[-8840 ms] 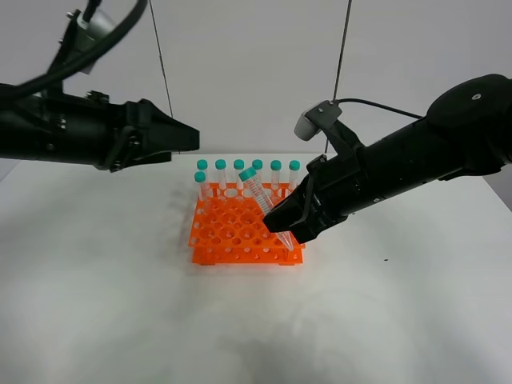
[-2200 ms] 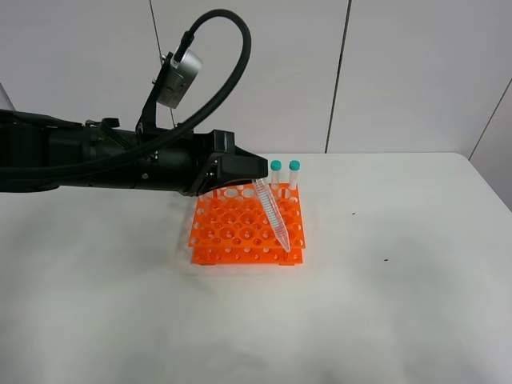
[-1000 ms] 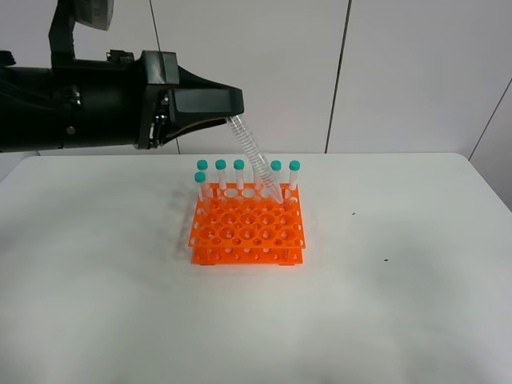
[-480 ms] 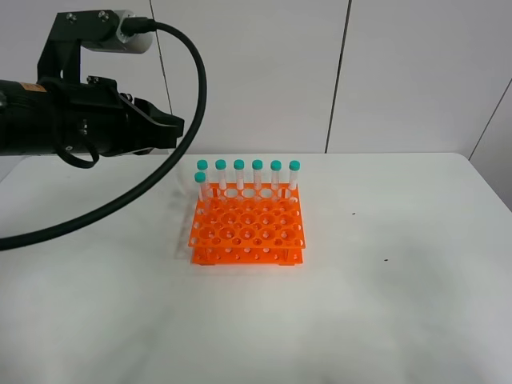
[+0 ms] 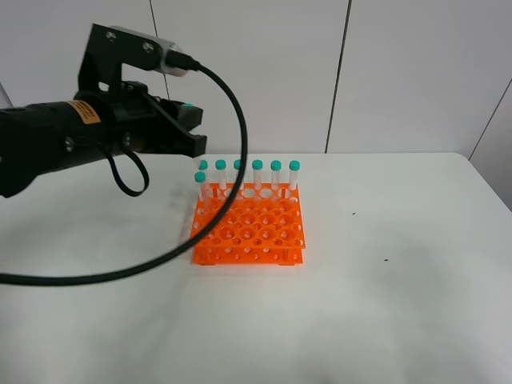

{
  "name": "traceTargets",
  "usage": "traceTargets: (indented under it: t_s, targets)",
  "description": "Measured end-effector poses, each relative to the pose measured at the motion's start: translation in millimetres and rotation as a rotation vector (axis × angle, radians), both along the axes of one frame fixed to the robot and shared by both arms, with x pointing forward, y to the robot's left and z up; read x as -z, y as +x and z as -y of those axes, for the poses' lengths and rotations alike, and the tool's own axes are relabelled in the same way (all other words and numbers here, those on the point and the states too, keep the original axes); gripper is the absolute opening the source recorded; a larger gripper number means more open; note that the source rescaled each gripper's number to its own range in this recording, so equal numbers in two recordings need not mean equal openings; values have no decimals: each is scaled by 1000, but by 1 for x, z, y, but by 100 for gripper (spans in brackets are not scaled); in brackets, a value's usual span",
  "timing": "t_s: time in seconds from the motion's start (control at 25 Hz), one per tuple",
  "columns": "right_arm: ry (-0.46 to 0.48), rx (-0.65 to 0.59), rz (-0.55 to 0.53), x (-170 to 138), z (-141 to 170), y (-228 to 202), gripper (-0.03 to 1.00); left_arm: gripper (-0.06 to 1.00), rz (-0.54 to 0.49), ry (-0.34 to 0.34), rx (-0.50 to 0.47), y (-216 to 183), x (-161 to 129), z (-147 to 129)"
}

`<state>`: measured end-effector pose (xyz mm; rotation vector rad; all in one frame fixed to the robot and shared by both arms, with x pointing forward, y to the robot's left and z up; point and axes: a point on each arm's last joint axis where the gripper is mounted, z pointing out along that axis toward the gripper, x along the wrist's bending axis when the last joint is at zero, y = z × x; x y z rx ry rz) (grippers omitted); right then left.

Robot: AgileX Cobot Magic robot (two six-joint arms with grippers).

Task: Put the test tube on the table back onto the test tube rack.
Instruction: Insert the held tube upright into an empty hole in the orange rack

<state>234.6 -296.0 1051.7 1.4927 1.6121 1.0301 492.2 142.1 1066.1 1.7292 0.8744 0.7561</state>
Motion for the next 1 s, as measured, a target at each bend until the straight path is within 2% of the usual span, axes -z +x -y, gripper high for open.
traceTargets:
  t_s: [0.2,0.36,0.44,0.56,0.72,1.0]
  targets:
    - [0,0,0,0,0,0,100,0,-41,38,94,-2,28,34]
    - [0,0,0,0,0,0,100,0,-99,56,92,11,48,47]
    - [0,0,0,0,0,0,100,0,-112,42,69,24,51,50]
    - [0,0,0,0,0,0,100,0,-129,11,24,45,54,51]
    - [0,0,0,0,0,0,100,0,-115,23,-12,67,58,44]
    - [0,0,0,0,0,0,100,0,-131,36,-63,86,86,34]
